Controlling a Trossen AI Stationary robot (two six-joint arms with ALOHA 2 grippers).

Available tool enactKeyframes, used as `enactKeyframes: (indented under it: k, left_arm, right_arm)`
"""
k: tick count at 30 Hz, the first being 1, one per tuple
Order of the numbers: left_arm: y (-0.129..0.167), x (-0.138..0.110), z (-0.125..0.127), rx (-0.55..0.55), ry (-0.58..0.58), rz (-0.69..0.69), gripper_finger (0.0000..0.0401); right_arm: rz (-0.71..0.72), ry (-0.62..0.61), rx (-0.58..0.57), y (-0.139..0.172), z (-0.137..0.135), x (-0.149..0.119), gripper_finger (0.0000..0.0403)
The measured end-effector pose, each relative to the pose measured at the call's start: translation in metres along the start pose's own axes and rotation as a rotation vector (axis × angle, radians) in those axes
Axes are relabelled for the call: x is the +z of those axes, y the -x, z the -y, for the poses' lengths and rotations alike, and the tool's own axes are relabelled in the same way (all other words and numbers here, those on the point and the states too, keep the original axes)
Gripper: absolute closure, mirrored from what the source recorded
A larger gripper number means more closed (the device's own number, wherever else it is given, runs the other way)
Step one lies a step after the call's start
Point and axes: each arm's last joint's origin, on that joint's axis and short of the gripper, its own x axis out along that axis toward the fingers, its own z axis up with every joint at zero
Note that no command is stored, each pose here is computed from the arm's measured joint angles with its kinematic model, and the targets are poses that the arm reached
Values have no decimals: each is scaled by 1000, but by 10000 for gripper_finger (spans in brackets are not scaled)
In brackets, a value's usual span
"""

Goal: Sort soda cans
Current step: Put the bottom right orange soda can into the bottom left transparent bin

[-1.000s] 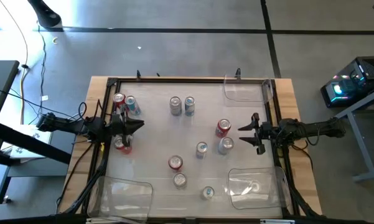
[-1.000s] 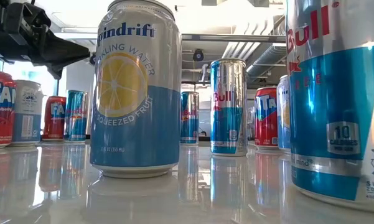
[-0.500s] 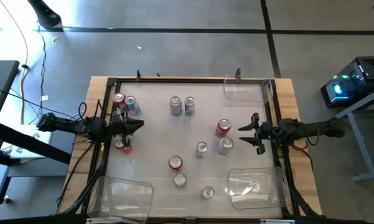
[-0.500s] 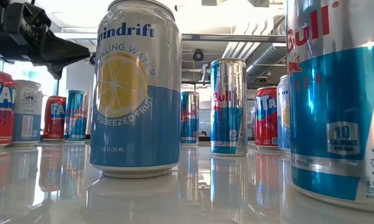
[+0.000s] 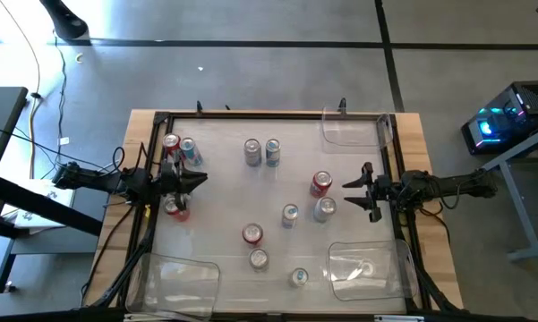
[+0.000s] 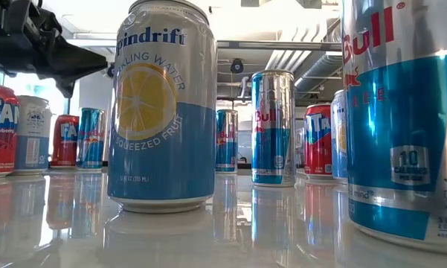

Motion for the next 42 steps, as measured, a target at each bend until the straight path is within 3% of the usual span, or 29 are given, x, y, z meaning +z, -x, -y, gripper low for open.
enactKeyframes:
  k: [5,9,13,17,26,33,37,42]
  left_arm:
    - [0,4,0,18,55,42,357]
    - [2,17,7,-130,88,153,357]
    - [6,38,15,-240,11,364,357]
    - [-2,43,22,-170,-94,408,357]
    - [-71,72,61,99,-241,175,357]
    - [-123,113,97,317,-368,-156,322]
    - [-141,137,115,288,-375,-322,279]
    - [-156,139,138,109,-420,-487,227]
  right_arm:
    - [0,0,0,0,0,0,224]
    - [0,0,0,0,0,0,224]
    - [0,0,0,0,0,0,224]
    - [1,0,0,0,0,0,224]
    - [0,0,0,0,0,0,224]
    - [0,0,0,0,0,0,224]
    - [0,0,0,0,0,0,224]
    - [0,0,0,0,0,0,224]
